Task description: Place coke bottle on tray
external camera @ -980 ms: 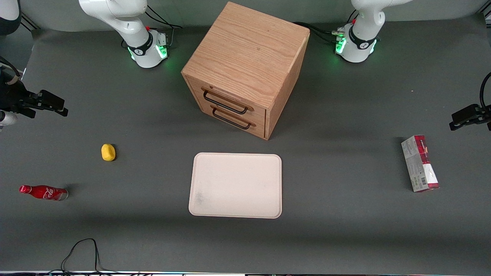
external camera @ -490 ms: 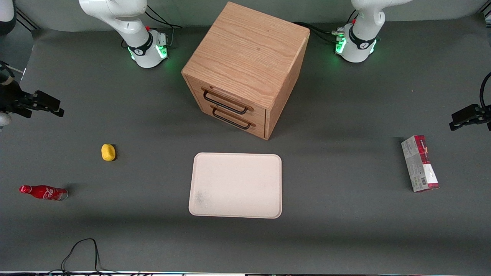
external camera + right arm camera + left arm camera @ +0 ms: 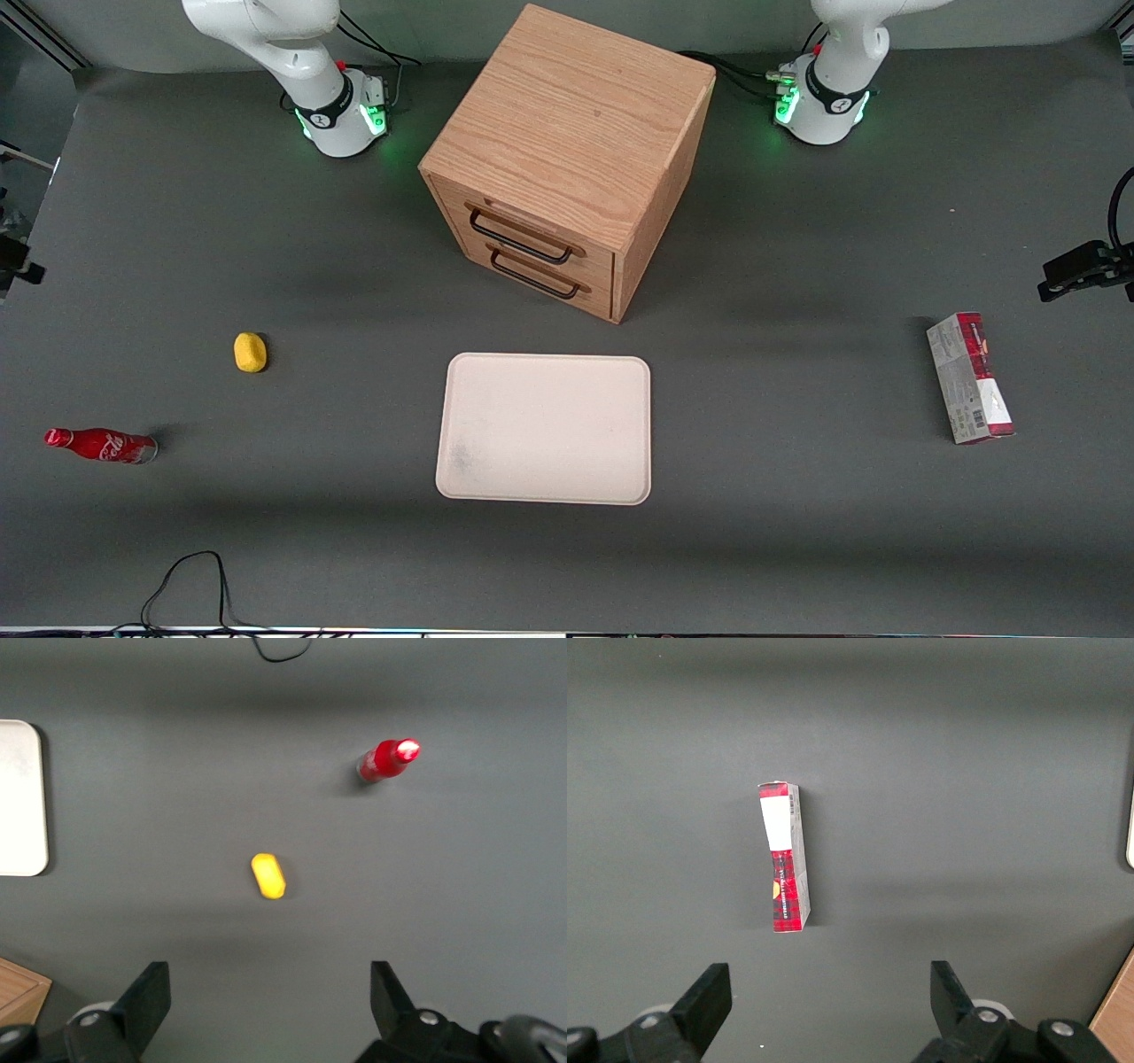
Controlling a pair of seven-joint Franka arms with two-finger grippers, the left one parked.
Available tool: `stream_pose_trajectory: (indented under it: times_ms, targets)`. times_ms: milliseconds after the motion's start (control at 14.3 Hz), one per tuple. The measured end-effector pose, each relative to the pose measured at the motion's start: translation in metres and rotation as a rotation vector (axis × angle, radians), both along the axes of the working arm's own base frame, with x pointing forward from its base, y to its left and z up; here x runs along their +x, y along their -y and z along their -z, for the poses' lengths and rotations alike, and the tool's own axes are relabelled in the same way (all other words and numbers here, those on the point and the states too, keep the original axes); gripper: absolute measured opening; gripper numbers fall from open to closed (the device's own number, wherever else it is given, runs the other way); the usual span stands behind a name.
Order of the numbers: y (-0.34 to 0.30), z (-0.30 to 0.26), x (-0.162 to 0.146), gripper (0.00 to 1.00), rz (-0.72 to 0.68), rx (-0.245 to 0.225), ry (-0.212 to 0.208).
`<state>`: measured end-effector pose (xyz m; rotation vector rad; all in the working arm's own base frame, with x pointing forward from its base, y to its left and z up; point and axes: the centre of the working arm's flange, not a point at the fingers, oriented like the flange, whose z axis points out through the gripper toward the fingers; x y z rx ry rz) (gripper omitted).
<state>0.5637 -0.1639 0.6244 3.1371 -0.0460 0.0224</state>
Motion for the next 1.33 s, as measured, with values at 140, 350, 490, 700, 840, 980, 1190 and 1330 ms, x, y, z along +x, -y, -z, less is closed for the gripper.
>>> stream_pose_trajectory:
  times_ms: [140, 350, 490, 700, 840, 980, 1190, 1330]
  targets:
    - [0.030, 0.003, 0.010, 1.00, -0.013, 0.020, -0.018]
    - [0.062, 0.001, 0.040, 1.00, -0.043, 0.003, -0.011]
    - [0.078, 0.013, 0.060, 1.00, -0.040, -0.003, 0.004]
    - [0.108, 0.040, 0.080, 1.00, -0.027, 0.016, 0.051]
    - [0.135, 0.060, 0.085, 1.00, -0.021, 0.060, 0.081]
    - [0.161, 0.071, 0.084, 1.00, -0.033, 0.073, 0.116]
    - [0.163, 0.070, 0.086, 1.00, -0.047, 0.065, 0.126]
    - [0.152, 0.071, 0.091, 1.00, -0.066, 0.052, 0.118]
